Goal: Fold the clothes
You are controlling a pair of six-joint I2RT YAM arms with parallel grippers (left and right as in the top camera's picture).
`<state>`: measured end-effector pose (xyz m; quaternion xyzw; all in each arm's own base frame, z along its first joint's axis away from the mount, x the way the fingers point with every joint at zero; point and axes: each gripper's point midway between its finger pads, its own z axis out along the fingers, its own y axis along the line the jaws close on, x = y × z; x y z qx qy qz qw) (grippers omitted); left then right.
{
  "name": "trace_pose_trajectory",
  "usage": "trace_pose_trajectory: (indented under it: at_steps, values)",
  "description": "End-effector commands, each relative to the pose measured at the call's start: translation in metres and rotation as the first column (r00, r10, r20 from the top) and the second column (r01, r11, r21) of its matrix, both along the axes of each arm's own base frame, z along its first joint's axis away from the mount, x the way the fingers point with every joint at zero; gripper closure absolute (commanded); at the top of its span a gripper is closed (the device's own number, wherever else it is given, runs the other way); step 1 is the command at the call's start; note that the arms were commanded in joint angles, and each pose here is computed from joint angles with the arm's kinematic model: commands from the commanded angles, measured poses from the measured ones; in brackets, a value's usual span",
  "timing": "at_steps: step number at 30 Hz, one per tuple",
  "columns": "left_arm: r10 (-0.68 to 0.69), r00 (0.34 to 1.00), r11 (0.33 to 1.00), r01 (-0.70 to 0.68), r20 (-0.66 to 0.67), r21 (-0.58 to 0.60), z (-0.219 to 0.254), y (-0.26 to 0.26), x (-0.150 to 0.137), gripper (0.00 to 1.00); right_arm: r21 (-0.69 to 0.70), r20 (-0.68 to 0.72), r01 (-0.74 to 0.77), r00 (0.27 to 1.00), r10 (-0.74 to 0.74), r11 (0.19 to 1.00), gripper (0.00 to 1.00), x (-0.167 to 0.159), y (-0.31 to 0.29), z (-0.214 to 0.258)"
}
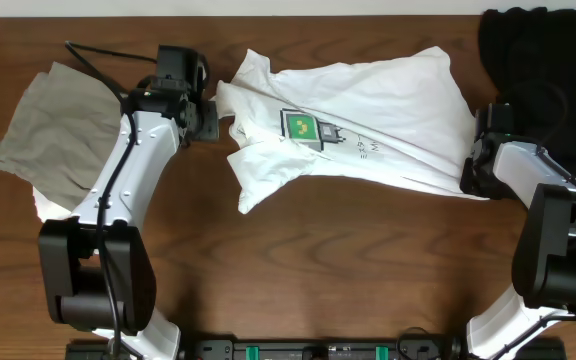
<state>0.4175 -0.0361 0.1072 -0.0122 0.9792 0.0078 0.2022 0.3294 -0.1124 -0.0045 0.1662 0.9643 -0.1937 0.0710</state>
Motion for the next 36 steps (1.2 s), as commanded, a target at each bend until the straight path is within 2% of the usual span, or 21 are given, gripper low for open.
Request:
trace_pose_trajectory:
  at_steps: [1,4,6,10,12,14,17,23,29,36]
  values:
    - [-0.024,0.996,0.999,0.020,-0.081,-0.049,-0.010,-0.008,-0.017,0.64,0.067,-0.086,0.026,0.996,-0.020,0.997,0.97,-0.023,0.008,-0.027]
    - [-0.112,0.979,0.970,0.071,-0.170,-0.233,-0.013,-0.044,-0.041,0.64,0.067,-0.085,0.026,0.996,-0.020,0.997,0.97,-0.023,0.008,-0.027]
    - [-0.165,0.968,0.948,0.102,-0.190,-0.303,-0.016,-0.064,-0.051,0.61,0.067,-0.084,0.026,0.996,-0.020,0.997,0.97,-0.023,0.008,-0.027]
    - [-0.220,0.959,0.944,0.162,-0.181,-0.289,-0.029,-0.084,-0.055,0.53,0.071,-0.082,0.025,0.996,-0.019,0.997,0.97,-0.022,0.008,-0.027]
    - [-0.230,0.957,0.948,0.180,-0.176,-0.262,-0.035,-0.088,-0.055,0.53,0.082,-0.082,0.022,0.997,-0.015,0.996,0.97,-0.022,0.011,-0.028]
    - [-0.185,0.965,0.964,0.141,-0.187,-0.226,-0.042,-0.084,-0.055,0.53,0.085,-0.082,0.022,0.997,-0.015,0.996,0.97,-0.022,0.011,-0.028]
    - [-0.051,0.973,0.985,0.011,-0.225,-0.175,-0.052,-0.071,-0.058,0.53,0.085,-0.085,0.022,0.996,-0.015,0.996,0.97,-0.023,0.011,-0.028]
    - [0.078,0.960,0.973,-0.132,-0.270,-0.188,-0.067,-0.067,-0.069,0.51,0.085,-0.082,0.023,0.997,-0.016,0.996,0.97,-0.022,0.011,-0.028]
    - [0.121,0.956,0.961,-0.180,-0.267,-0.208,-0.084,-0.068,-0.073,0.46,0.085,-0.082,0.023,0.997,-0.016,0.996,0.97,-0.022,0.011,-0.028]
    - [0.123,0.964,0.947,-0.185,-0.236,-0.262,-0.099,-0.074,-0.071,0.46,0.085,-0.082,0.023,0.997,-0.016,0.996,0.97,-0.022,0.011,-0.028]
